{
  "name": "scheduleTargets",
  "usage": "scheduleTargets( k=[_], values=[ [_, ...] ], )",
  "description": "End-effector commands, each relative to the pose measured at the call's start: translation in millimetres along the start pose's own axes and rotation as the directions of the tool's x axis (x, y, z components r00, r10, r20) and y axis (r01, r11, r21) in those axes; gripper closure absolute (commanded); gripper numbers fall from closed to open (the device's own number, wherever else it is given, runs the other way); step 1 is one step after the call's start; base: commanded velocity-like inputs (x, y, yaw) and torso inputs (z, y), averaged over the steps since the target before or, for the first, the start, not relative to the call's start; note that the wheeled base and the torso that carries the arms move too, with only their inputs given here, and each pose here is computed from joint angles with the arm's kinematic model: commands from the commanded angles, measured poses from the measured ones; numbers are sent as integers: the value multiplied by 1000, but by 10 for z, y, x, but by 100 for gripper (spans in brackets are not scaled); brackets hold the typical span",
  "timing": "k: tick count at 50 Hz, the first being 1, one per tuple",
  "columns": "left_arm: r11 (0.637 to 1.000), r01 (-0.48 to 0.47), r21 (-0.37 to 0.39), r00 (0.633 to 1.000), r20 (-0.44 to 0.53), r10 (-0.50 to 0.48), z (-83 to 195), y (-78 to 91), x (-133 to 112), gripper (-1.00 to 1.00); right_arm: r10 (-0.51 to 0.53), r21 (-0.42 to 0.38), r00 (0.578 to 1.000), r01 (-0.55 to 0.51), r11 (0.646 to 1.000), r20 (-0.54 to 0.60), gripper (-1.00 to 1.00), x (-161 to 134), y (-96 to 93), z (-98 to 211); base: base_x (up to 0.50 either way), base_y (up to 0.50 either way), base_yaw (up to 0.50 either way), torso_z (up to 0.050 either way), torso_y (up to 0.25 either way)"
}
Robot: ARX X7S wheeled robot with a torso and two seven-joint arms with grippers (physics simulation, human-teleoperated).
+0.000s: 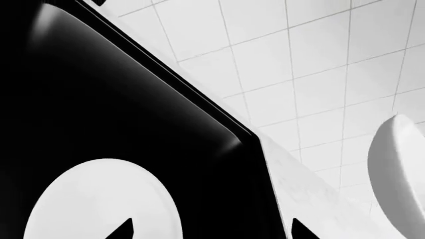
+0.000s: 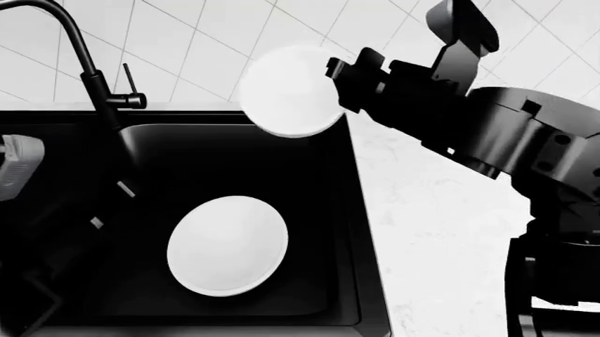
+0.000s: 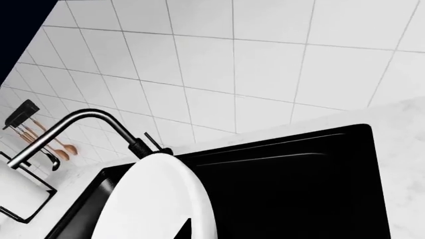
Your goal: Stack the bowls in the sink.
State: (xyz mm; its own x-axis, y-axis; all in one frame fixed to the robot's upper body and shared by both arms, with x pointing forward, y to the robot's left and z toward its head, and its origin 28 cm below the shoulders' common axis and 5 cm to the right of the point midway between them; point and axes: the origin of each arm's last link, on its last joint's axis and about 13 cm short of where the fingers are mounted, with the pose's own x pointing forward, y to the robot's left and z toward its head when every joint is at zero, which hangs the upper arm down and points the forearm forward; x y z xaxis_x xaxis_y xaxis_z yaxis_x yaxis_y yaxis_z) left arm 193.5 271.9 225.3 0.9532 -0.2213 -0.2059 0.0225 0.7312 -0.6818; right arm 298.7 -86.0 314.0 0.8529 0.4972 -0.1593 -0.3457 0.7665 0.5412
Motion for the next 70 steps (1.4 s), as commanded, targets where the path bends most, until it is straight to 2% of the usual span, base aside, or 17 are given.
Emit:
scheduleTargets(
  k=[1,25,70],
  values=[
    [1000,12,-9,1000,16,-11,20,-15,-51,-100,15,9,999,-15,1000,-39,100,145,-27,-32,0,0,0,0,0],
    [1000,8,-23,999,39,-8,33,14,-92,-100,41,7,987,-40,999,-155,100,364,-75,-249,0,0,0,0,0],
    [999,7,-45,999,53,-4,37,41,-123,-100,105,48,948,-95,994,-301,100,548,-82,-581,0,0,0,0,0]
  ],
)
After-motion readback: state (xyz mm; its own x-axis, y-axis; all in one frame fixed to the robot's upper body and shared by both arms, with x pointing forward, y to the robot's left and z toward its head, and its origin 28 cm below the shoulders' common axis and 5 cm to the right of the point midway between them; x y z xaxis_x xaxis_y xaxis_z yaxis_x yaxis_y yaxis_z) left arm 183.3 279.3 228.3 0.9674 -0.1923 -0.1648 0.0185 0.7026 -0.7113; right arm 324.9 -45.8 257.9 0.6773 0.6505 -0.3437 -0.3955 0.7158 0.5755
